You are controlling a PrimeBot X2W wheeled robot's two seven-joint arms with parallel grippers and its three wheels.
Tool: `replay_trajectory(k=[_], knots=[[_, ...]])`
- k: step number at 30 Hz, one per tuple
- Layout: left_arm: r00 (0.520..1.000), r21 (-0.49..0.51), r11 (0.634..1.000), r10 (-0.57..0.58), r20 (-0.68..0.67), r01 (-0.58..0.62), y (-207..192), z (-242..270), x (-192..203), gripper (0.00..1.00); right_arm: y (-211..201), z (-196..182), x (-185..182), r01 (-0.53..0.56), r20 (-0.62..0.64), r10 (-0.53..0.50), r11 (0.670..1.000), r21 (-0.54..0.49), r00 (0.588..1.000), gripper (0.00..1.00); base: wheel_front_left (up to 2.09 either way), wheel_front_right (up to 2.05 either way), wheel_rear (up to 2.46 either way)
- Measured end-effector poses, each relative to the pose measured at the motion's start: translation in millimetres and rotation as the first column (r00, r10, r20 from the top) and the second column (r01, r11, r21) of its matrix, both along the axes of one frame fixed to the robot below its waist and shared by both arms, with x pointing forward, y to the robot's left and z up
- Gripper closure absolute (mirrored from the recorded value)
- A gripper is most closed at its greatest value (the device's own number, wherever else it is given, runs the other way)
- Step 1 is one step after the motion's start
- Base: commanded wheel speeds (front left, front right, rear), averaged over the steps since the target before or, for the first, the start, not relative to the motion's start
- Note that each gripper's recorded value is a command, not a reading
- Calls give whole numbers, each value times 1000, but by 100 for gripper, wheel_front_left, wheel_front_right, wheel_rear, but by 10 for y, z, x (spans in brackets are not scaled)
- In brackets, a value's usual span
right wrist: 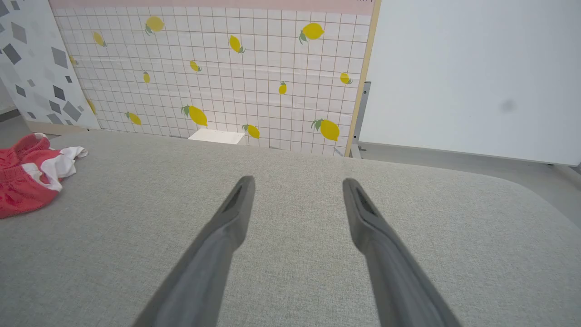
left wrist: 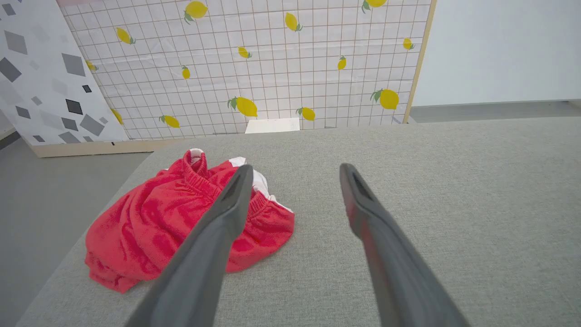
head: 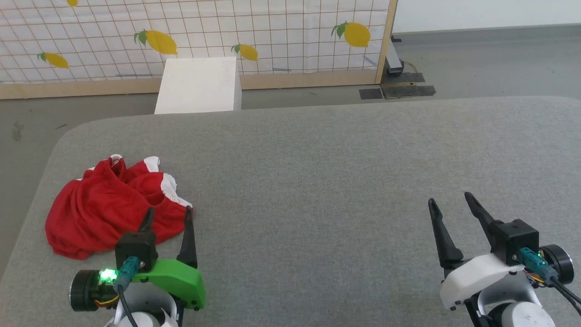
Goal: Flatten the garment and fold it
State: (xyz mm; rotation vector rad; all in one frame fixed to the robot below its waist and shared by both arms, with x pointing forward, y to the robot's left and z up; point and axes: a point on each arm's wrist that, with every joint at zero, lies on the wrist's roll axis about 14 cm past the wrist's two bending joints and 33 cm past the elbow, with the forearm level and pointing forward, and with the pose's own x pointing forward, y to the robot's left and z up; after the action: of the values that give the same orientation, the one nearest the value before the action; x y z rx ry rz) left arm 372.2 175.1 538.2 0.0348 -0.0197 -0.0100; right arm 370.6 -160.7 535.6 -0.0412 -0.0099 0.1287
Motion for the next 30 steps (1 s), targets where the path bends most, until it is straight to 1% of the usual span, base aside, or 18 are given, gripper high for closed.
replay_trajectory(k=[14, 30], knots=[[1000, -30, 1000, 4, 10, -4, 14, -27, -29, 0, 10, -14, 2, -4, 13, 4, 999, 36, 1000, 0, 0, 0, 0], [996, -71, 994, 86, 17, -84, 263, -71, -183, 0, 216, -74, 84, -64, 13, 64, 996, 65, 998, 0, 0, 0, 0]])
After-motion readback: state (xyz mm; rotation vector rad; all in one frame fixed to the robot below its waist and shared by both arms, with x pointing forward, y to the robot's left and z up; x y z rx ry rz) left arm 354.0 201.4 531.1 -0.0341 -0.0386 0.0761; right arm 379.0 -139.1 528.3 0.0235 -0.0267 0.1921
